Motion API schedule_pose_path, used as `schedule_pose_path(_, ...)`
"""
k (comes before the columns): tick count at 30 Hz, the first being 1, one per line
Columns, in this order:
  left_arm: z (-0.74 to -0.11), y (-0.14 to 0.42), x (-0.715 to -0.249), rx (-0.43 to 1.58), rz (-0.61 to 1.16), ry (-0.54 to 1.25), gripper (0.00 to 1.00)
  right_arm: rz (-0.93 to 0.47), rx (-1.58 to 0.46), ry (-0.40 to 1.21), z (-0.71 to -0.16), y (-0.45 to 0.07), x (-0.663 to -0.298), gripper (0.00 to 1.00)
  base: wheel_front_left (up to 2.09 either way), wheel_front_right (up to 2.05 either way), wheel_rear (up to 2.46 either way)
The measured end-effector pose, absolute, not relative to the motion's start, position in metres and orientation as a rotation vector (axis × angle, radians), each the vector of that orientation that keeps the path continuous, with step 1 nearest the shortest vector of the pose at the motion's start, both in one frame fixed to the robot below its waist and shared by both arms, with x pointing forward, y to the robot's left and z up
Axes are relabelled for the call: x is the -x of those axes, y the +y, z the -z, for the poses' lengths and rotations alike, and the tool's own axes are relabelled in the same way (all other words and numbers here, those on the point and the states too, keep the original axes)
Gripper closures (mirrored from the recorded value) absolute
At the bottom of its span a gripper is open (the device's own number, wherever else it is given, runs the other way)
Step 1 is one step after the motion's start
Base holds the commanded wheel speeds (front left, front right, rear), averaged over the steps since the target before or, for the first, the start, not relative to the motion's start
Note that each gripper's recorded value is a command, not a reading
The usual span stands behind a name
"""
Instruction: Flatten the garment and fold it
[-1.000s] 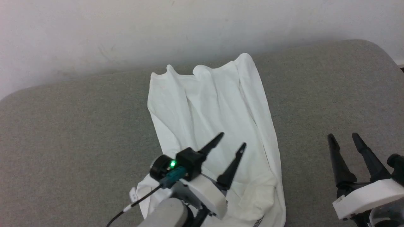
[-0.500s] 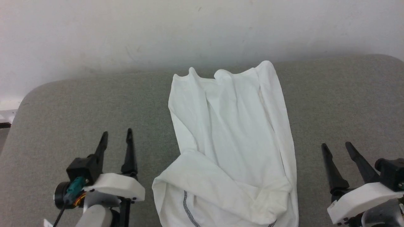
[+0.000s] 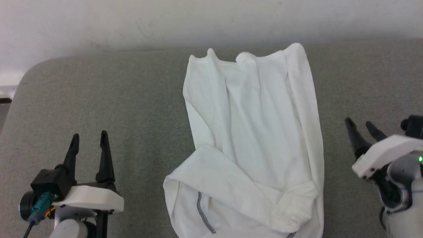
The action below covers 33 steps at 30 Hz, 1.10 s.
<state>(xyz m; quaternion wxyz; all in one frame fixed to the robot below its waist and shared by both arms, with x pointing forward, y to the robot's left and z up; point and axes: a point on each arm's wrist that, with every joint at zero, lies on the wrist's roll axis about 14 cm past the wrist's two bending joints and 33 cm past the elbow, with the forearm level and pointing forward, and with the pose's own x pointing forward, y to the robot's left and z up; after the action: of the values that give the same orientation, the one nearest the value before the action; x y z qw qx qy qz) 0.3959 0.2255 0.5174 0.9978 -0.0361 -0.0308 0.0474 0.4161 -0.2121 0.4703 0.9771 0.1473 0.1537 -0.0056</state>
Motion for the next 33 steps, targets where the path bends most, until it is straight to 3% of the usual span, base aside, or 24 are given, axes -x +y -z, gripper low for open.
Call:
schedule_pose_path(7,-0.526,0.206,-0.419,0.121,-0.034,-0.099,0.0,0.017,-0.37,0.401,-0.469,-0.23,-0.501,0.0,0.0,0.0,0.0)
schedule_pose_path(17,-0.513,0.193,-0.458,0.148,-0.003,-0.119,0.0,-0.054,-0.364,0.586,-0.455,-0.215,-0.608,0.0,0.0,0.0,0.0)
schedule_pose_path(23,-0.497,0.195,-0.469,0.155,-0.021,-0.106,0.0,-0.055,-0.397,0.744,-0.413,-0.201,-0.639,0.0,0.0,0.0,0.0)
schedule_pose_path(33,-0.476,0.21,-0.469,0.132,-0.066,-0.068,0.0,-0.067,-0.283,0.911,-0.353,-0.178,-0.658,0.0,0.0,0.0,0.0)
